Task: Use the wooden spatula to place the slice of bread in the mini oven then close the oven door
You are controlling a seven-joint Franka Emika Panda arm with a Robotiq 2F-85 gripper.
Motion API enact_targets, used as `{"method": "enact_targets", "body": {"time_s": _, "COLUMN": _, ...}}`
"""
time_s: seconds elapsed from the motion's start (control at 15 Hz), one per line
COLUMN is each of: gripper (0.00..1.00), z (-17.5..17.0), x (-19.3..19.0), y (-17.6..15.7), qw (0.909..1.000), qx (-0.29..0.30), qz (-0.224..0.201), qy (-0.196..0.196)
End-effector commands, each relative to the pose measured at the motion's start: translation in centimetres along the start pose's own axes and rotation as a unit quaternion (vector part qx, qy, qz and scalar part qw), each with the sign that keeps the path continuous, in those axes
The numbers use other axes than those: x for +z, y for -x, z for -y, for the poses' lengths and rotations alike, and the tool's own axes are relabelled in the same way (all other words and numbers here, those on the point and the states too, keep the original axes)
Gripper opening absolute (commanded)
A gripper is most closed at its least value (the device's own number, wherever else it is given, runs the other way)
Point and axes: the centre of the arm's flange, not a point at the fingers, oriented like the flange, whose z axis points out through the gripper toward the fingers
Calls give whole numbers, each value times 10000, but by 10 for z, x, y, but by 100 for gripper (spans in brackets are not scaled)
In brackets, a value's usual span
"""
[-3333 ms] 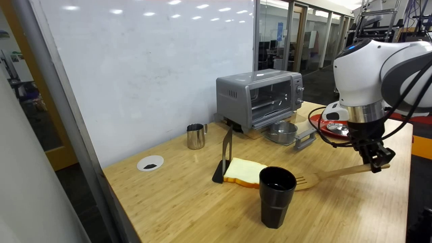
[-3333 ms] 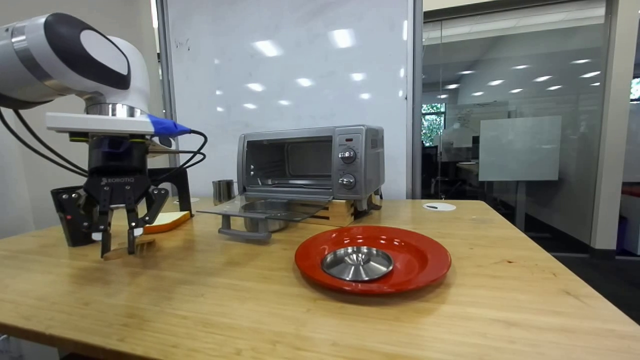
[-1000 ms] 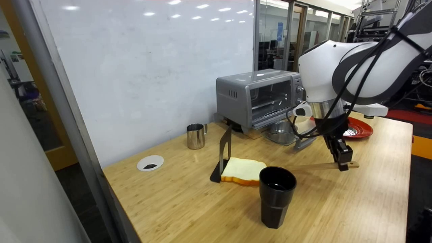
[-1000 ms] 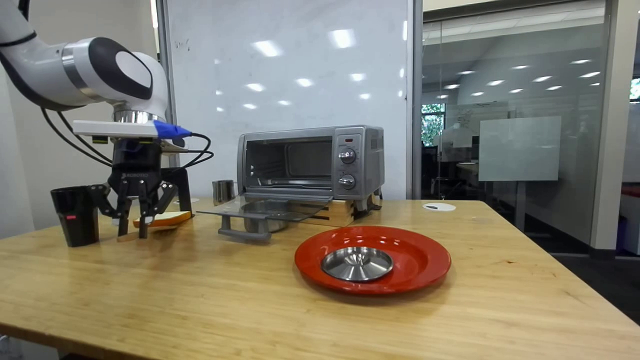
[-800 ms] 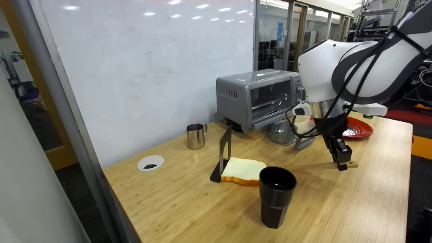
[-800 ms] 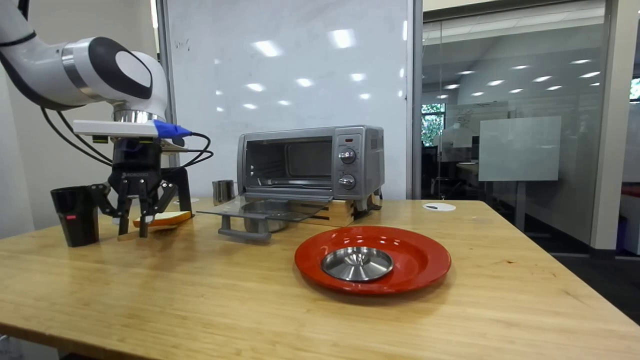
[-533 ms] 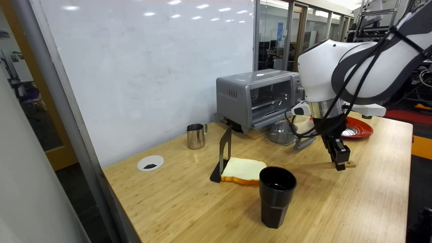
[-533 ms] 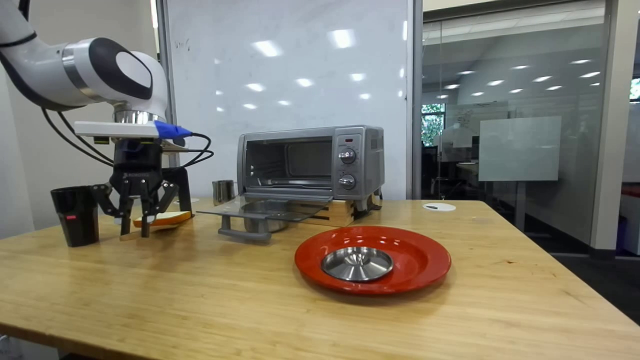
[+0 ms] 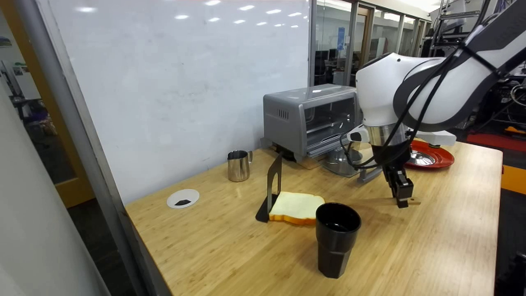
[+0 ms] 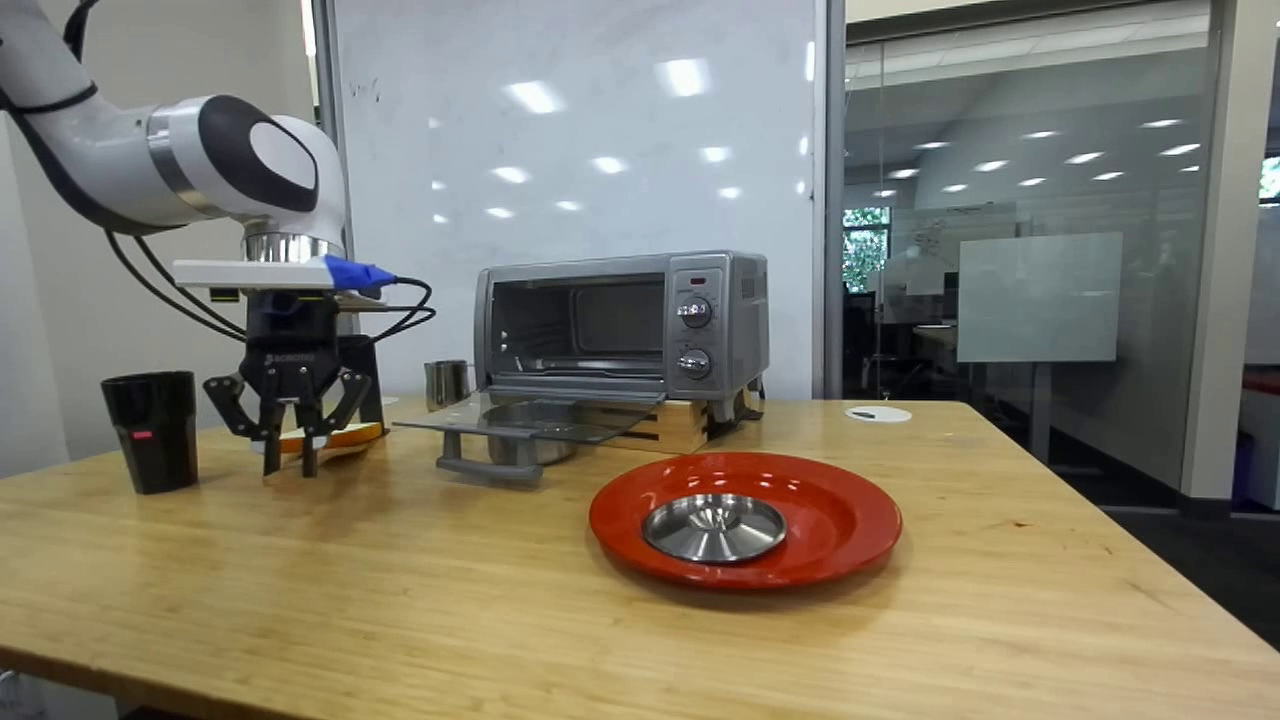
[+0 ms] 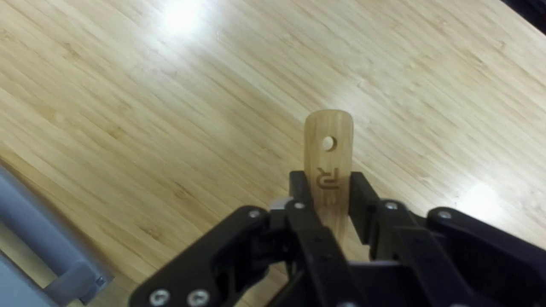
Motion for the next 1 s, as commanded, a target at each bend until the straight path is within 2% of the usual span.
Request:
{"method": "enact_targets", "body": {"time_s": 0.0, "gripper": 7, "z": -3, "x": 5, "y": -19, "qw": 10000, "qx": -5, "qz": 18, "qy": 89}}
{"method": "enact_targets", "body": {"time_s": 0.93, "gripper": 7, "z": 16, "x": 8, "y": -44, "qw": 9988, "qx": -398, "qz": 76, "qy": 275}}
